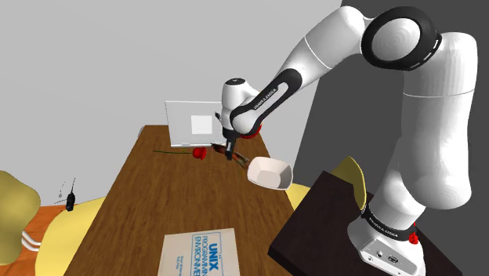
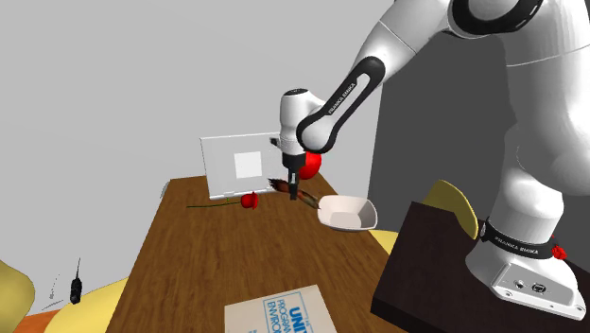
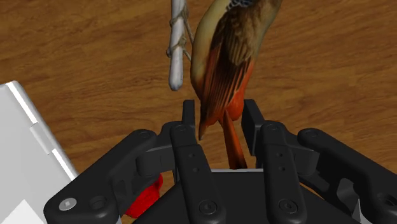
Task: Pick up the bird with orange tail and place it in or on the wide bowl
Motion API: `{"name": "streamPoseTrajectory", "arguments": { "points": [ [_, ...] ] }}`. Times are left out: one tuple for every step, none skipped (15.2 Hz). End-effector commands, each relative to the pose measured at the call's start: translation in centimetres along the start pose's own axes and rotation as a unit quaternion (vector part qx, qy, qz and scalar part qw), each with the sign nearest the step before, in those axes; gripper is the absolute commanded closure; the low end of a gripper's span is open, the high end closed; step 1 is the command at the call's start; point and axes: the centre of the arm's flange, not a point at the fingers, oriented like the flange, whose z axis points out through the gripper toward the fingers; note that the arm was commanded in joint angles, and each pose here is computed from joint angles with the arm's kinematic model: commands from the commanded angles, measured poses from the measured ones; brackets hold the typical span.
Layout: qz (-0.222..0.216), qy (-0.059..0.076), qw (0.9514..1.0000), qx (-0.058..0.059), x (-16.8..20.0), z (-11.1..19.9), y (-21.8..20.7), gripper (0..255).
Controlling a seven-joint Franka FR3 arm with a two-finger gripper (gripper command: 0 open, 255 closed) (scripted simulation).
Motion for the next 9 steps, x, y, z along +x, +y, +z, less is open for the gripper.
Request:
{"name": "streamPoseTrajectory", "arguments": {
  "points": [
    [0.000, 0.000, 1.0000, 0.000, -2.9, -0.2, 0.3, 255],
    [0.000, 0.000, 1.0000, 0.000, -4.2, -0.3, 0.5, 255],
    [0.000, 0.000, 1.0000, 0.000, -5.5, -0.3, 0.7, 255],
    [0.000, 0.000, 1.0000, 0.000, -6.8, -0.3, 0.9, 255],
    [0.000, 0.000, 1.0000, 0.000, -8.1, -0.3, 1.1, 255],
    [0.000, 0.000, 1.0000, 0.000, -9.4, -0.3, 1.3, 255],
    [0.000, 0.000, 1.0000, 0.000, -10.7, -0.4, 1.5, 255],
    [0.000, 0.000, 1.0000, 0.000, -12.0, -0.4, 1.7, 255],
    [0.000, 0.000, 1.0000, 0.000, -13.3, -0.4, 1.9, 255]
  ]
}}
